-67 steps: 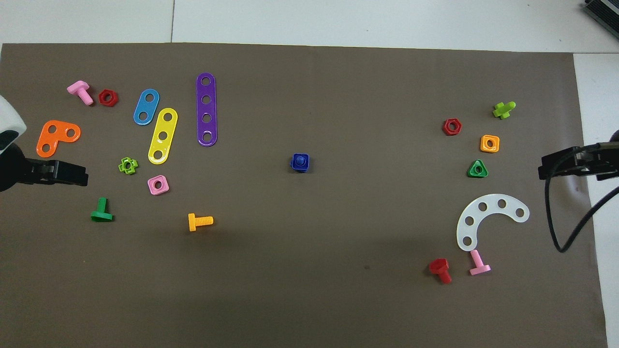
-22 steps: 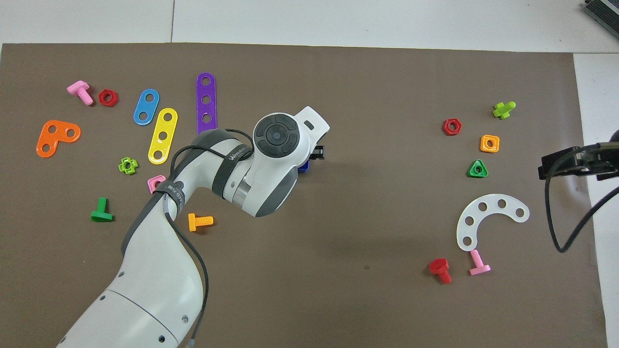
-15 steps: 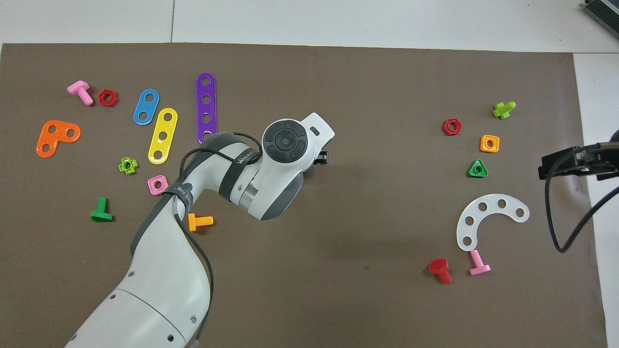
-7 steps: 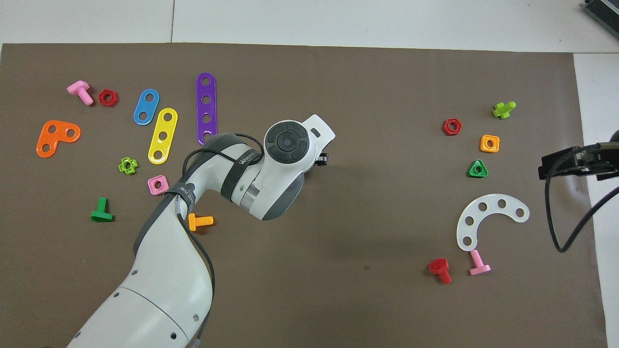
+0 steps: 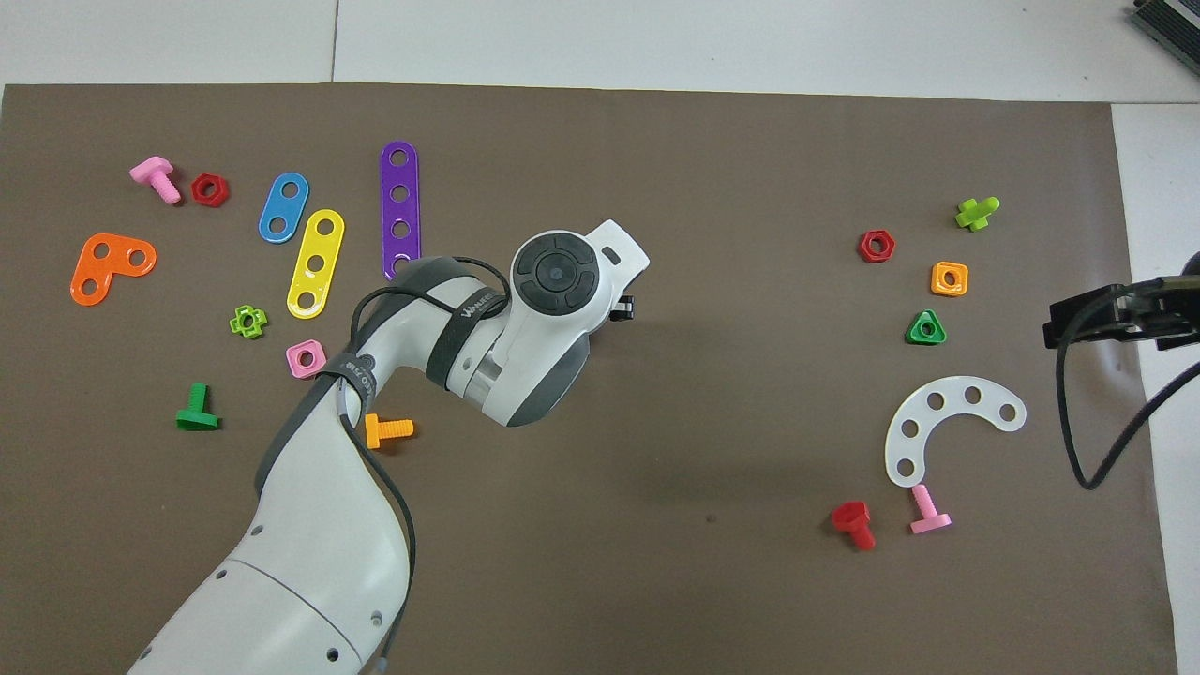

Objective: Unscrew and place screws in storage area
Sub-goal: 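Grasp the blue nut with the left gripper and twist it off the bolt, then lift the blue nut and carry it toward the pink square piece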

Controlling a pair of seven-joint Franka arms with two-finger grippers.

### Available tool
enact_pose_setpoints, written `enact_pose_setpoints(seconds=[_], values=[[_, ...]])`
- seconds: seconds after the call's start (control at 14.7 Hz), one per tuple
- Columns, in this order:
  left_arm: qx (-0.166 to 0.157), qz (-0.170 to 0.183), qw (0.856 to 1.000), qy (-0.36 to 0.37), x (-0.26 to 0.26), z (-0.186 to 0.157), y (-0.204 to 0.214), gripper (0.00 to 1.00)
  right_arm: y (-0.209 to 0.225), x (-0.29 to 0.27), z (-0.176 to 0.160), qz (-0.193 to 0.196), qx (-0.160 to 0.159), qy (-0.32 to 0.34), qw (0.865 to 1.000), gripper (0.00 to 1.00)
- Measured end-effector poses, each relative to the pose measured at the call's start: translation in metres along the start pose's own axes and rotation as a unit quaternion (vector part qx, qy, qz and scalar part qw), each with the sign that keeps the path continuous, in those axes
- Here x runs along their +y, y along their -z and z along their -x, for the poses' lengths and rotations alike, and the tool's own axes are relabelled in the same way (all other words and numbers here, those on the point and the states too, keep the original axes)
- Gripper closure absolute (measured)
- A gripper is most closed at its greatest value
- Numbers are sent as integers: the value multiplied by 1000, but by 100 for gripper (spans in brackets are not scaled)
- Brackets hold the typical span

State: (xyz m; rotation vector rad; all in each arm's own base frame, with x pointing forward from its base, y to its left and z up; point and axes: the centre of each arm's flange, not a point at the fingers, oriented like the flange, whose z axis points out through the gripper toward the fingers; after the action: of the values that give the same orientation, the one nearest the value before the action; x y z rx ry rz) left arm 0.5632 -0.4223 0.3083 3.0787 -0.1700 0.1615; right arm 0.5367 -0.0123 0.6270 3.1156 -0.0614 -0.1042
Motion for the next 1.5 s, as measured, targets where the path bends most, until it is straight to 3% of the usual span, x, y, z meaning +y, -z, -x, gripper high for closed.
enact_pose_setpoints(seconds=[0.34, 0.82, 1.23, 1.5], values=[[-18, -12, 1000, 1, -1, 0, 3, 53, 0, 0, 0, 0, 0, 0, 1000, 0], [-39, -21, 999, 20, -3, -27, 47, 53, 0, 0, 0, 0, 0, 0, 1000, 0], [-67, -37, 997, 25, -122, -77, 56, 53, 0, 0, 0, 0, 0, 0, 1000, 0], [-115, -39, 992, -26, -200, -71, 27, 53, 0, 0, 0, 0, 0, 0, 1000, 0]])
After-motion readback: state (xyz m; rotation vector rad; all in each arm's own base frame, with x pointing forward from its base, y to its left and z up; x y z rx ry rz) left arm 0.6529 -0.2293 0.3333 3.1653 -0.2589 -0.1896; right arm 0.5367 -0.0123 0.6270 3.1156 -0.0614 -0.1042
